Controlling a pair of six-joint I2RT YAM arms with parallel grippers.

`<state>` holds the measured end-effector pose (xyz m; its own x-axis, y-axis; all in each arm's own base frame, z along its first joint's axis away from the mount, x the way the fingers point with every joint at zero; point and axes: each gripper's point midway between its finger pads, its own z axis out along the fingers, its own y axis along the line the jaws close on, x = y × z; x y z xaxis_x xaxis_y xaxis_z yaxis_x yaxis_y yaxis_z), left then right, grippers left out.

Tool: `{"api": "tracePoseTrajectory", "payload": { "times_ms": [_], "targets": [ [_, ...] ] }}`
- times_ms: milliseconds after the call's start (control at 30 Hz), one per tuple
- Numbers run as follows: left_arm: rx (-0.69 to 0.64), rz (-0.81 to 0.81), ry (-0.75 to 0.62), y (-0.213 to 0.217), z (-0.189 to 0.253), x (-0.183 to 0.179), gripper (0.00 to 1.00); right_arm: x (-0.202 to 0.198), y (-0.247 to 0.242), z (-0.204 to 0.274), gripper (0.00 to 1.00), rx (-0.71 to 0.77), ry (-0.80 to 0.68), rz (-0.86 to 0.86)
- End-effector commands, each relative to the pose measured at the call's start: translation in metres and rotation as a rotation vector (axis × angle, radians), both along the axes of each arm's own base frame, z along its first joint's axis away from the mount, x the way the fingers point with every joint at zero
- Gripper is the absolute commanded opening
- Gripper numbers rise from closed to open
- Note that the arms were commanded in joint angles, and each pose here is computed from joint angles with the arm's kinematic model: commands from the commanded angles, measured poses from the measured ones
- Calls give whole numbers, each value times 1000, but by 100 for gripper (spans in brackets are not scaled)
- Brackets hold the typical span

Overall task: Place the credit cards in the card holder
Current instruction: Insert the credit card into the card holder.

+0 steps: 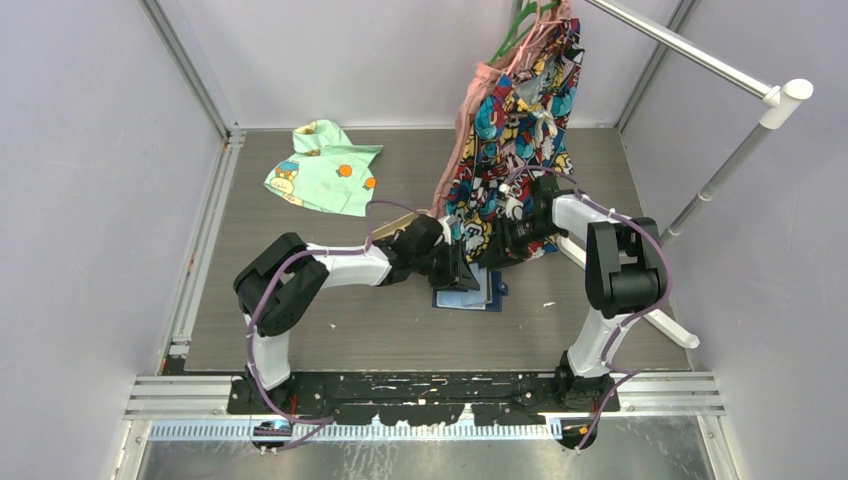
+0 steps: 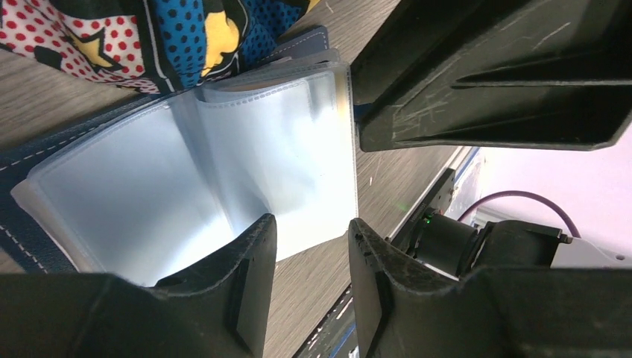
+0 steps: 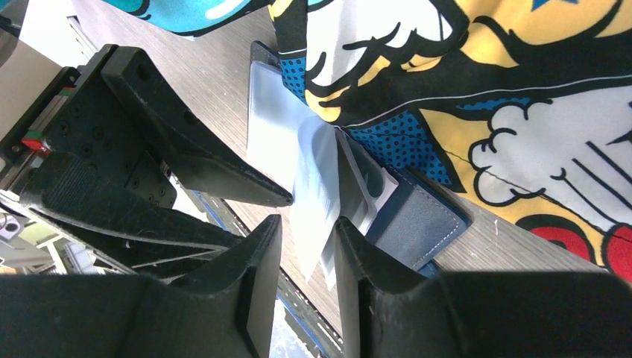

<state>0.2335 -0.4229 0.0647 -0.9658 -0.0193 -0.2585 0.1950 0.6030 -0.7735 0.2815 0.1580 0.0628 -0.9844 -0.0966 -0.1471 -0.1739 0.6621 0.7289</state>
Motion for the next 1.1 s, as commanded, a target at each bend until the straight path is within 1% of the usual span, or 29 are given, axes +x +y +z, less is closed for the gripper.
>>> {"api": "tracePoseTrajectory", "payload": {
  "times_ms": [0, 67, 233, 333, 467, 700, 833, 967, 1067],
  "targets": [
    [-11, -6, -39, -4, 13, 5, 41, 1, 3, 15, 36, 21, -62, 9],
    [-12, -6, -40, -4, 14, 5, 41, 2, -2, 7, 33, -19, -48, -1],
    [3, -2, -42, -1, 12, 6, 40, 3, -9, -3, 19, -90, -45, -5],
    [15, -2, -48, 1, 11, 5, 40, 7, -17, -10, 17, -161, -61, -9],
    [21, -3, -52, 2, 11, 5, 40, 5, -18, -14, 16, -189, -59, 0],
    [28, -5, -53, 3, 9, 5, 42, -1, -15, -28, 16, -250, -31, 47],
    [41, -9, -52, 5, 6, 4, 42, -2, -10, -35, 19, -300, -40, 81],
    [61, -11, -54, 8, 2, 4, 43, 3, -7, -34, 26, -335, -71, 103],
    [81, -10, -55, 12, 0, 3, 43, 10, -12, -23, 34, -356, -133, 99]
  ]
}}
